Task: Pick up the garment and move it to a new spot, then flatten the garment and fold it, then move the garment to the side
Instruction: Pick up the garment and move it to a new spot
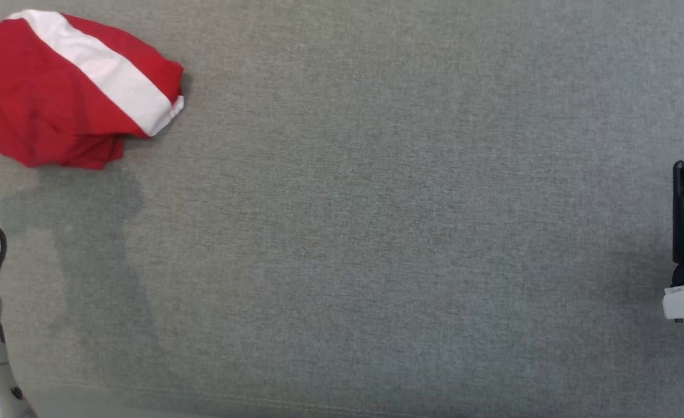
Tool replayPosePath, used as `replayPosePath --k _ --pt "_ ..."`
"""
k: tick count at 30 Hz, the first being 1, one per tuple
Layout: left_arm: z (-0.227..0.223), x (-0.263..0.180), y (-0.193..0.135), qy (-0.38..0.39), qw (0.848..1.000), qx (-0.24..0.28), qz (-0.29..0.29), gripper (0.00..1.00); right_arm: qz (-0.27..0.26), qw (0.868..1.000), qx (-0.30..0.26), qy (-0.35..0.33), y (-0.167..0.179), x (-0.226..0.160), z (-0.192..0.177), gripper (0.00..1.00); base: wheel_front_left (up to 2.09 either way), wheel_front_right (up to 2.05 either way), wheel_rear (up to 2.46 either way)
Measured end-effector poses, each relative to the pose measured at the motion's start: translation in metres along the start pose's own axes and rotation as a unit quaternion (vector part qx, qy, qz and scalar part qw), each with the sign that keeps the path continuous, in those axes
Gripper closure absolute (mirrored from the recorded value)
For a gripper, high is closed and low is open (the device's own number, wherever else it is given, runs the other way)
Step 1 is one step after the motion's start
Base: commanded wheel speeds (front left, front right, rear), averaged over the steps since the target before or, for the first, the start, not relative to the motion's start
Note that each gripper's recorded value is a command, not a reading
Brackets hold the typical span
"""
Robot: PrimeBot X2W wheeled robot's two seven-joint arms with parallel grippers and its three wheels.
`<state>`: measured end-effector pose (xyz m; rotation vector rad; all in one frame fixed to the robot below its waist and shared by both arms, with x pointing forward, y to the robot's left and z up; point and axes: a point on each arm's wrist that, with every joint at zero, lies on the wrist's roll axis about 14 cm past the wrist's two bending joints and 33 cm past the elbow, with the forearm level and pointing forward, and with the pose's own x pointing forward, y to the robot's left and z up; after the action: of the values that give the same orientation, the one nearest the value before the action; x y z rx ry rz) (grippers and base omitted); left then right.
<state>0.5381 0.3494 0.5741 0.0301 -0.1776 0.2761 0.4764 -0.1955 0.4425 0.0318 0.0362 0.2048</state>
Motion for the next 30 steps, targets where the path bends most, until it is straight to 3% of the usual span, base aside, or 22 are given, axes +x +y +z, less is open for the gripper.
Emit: replayPosePath --k 3,7,10,13,21,22,23,26,30 --pt "-0.036 0.017 -0.007 0.049 0.999 -0.007 -0.001 0.0 -0.018 1.0 -0.006 0.011 -0.014 -0.005 -0.009 0.0 0.0 0.0 0.0" --pt "-0.114 0.019 -0.015 0.171 0.985 -0.015 0.006 0.0 -0.039 0.999 -0.015 0.028 -0.031 -0.013 -0.02 0.0 0.0 0.0 0.0" --pt "-0.157 0.013 -0.016 0.248 0.969 -0.011 0.007 0.0 -0.051 0.998 -0.02 0.039 -0.04 -0.019 -0.026 0.0 0.0 0.0 0.0" --pt "-0.202 -0.003 -0.026 0.339 0.94 -0.026 0.008 0.0 -0.064 0.996 -0.026 0.052 -0.05 -0.026 -0.033 0.0 0.0 0.0 0.0" --pt "-0.241 -0.02 -0.032 0.443 0.895 -0.043 0.02 0.0 -0.076 0.995 -0.032 0.064 -0.058 -0.033 -0.038 0.0 0.0 0.0 0.0" --pt "-0.242 -0.021 -0.032 0.448 0.893 -0.045 0.022 0.33 -0.075 0.995 -0.032 0.064 -0.057 -0.033 -0.038 0.0 0.0 0.0 0.0" --pt "-0.242 -0.022 -0.032 0.451 0.891 -0.043 0.023 1.0 -0.074 0.995 -0.033 0.064 -0.057 -0.033 -0.038 0.0 0.0 0.0 0.0" --pt "-0.242 -0.021 -0.036 0.45 0.892 -0.042 0.02 1.0 -0.073 0.995 -0.031 0.064 -0.054 -0.033 -0.038 0.0 0.0 0.0 0.0" --pt "-0.232 -0.016 -0.037 0.426 0.904 -0.032 0.02 1.0 -0.073 0.995 -0.027 0.062 -0.052 -0.034 -0.037 0.0 0.0 0.0 0.0"
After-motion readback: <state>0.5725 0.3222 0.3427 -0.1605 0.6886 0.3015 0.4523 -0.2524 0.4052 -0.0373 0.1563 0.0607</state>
